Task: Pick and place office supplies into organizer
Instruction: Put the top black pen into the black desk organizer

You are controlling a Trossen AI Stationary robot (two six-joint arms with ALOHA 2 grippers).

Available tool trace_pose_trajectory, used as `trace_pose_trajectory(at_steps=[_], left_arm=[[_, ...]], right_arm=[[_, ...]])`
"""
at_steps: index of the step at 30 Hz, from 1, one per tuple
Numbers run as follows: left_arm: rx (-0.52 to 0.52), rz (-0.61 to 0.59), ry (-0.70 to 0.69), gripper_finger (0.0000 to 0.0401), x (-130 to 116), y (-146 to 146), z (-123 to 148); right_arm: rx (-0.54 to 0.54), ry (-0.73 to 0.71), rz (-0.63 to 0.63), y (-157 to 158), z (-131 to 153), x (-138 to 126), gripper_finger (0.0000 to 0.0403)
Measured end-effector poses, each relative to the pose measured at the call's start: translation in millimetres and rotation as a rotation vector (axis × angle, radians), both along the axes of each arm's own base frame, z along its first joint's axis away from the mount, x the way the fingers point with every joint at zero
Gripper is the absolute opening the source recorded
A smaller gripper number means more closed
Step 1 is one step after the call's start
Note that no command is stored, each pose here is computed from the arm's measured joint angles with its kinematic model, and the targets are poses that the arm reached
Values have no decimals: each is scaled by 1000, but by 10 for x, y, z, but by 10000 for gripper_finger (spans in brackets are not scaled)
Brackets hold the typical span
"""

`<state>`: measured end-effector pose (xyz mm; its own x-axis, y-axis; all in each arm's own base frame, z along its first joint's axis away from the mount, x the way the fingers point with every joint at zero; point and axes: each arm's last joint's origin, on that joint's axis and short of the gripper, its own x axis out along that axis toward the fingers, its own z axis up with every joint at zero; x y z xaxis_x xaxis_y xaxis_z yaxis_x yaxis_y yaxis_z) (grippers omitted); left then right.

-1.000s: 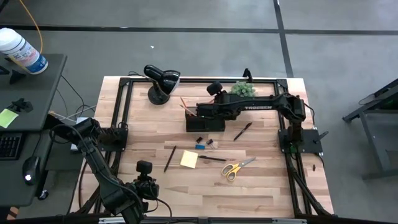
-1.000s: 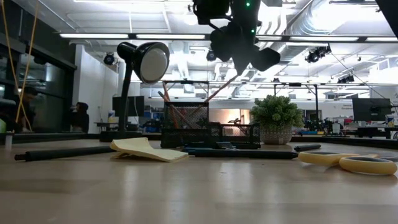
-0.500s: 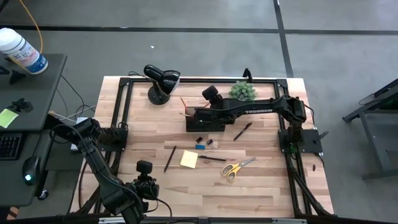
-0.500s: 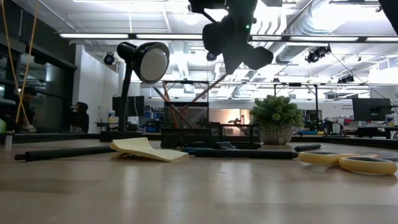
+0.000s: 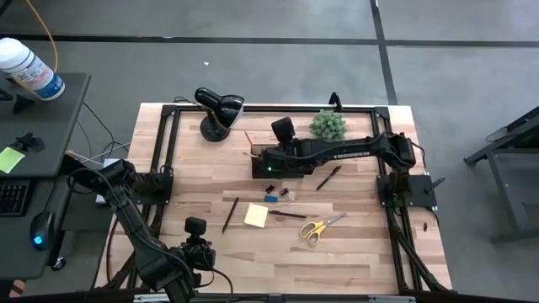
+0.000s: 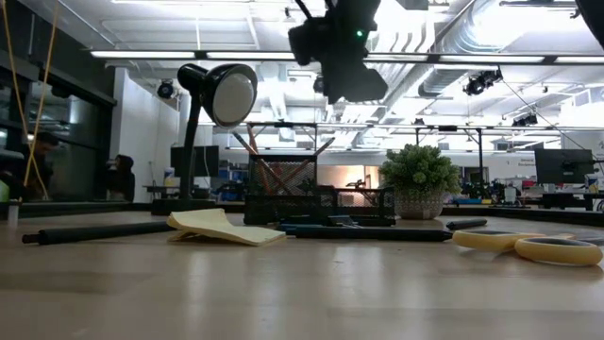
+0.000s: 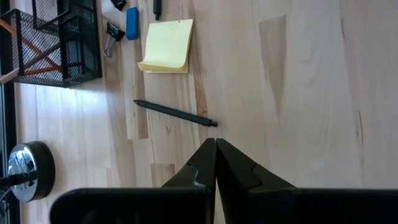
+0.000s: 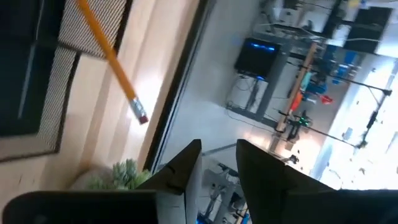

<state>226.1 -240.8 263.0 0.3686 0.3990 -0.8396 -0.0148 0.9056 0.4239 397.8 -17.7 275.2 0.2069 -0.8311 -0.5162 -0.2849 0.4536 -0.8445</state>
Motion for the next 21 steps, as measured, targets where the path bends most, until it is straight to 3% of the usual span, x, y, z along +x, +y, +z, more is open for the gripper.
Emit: trace_pose_trajectory(at_steps=[2,4,10,12,16,21], left_arm=[[0,0,0,1,0,0,0],[0,0,1,1,-1,0,0],[8,-16,7,1,-1,0,0],[23,-30,5,1,2,4,2],[70,-70,-2,1,31,28,9],[106,-98,25,1,116,114,10]], right_arm=[[20,-47,-2,97,18,-10,95],[115,-101,2,228,65,-56,92],[702,-250,-52,668,231,-163,81],[817,-248,-92,789,261,-202,79],[874,-233,-256,939,221,-333,78],[818,-209,-533,996,61,-529,78]])
